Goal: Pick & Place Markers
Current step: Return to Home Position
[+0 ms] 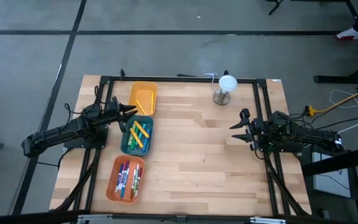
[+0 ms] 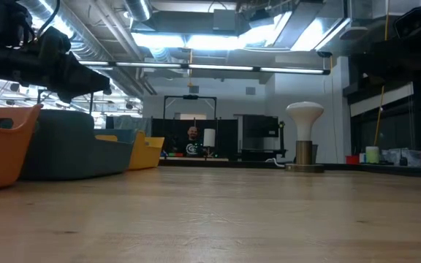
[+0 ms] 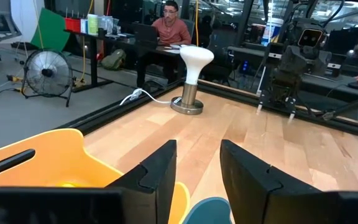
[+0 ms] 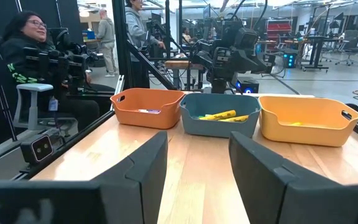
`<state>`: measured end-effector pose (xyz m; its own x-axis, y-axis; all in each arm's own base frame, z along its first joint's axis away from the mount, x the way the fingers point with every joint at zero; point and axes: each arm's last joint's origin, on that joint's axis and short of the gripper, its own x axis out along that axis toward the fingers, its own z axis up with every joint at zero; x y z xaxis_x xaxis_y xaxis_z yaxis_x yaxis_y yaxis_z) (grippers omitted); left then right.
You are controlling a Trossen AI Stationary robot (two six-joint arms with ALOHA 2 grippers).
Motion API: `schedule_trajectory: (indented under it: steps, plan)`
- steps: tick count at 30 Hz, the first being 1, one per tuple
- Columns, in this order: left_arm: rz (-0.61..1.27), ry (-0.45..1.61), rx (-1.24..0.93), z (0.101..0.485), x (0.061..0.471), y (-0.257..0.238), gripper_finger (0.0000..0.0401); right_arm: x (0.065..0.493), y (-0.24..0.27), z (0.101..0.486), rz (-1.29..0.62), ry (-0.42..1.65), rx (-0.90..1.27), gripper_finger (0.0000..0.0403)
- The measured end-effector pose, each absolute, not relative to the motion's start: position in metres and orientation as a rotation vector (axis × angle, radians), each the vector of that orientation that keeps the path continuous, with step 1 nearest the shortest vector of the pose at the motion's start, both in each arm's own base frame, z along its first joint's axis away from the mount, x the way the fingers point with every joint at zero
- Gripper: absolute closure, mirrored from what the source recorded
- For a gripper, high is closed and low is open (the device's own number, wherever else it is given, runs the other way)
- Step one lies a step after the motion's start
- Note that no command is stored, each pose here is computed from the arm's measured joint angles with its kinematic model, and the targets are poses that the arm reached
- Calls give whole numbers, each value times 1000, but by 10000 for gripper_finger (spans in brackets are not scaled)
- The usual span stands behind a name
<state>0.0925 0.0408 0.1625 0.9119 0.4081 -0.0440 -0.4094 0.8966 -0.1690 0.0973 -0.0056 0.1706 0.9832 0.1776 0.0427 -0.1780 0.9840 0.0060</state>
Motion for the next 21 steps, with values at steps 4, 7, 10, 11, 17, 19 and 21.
schedule_trajectory:
  steps: [4, 7, 10, 11, 17, 19, 21]
  plan:
    - [423, 8, -177, 162, 92, 41, 285, 97, -6, 171, 179, -42, 10, 233]
    - [423, 8, -177, 162, 92, 41, 284, 97, -6, 171, 179, -42, 10, 233]
    - [423, 8, -177, 162, 92, 41, 281, 97, -6, 170, 179, -42, 10, 233]
    - [423, 8, -177, 162, 92, 41, 281, 97, -6, 171, 179, -42, 10, 233]
    - [423, 8, -177, 162, 92, 41, 284, 97, -6, 171, 179, -42, 10, 233]
    - [423, 8, -177, 162, 92, 41, 285, 97, -6, 171, 179, -42, 10, 233]
    - [423, 8, -177, 162, 92, 41, 284, 97, -6, 170, 179, -42, 10, 233]
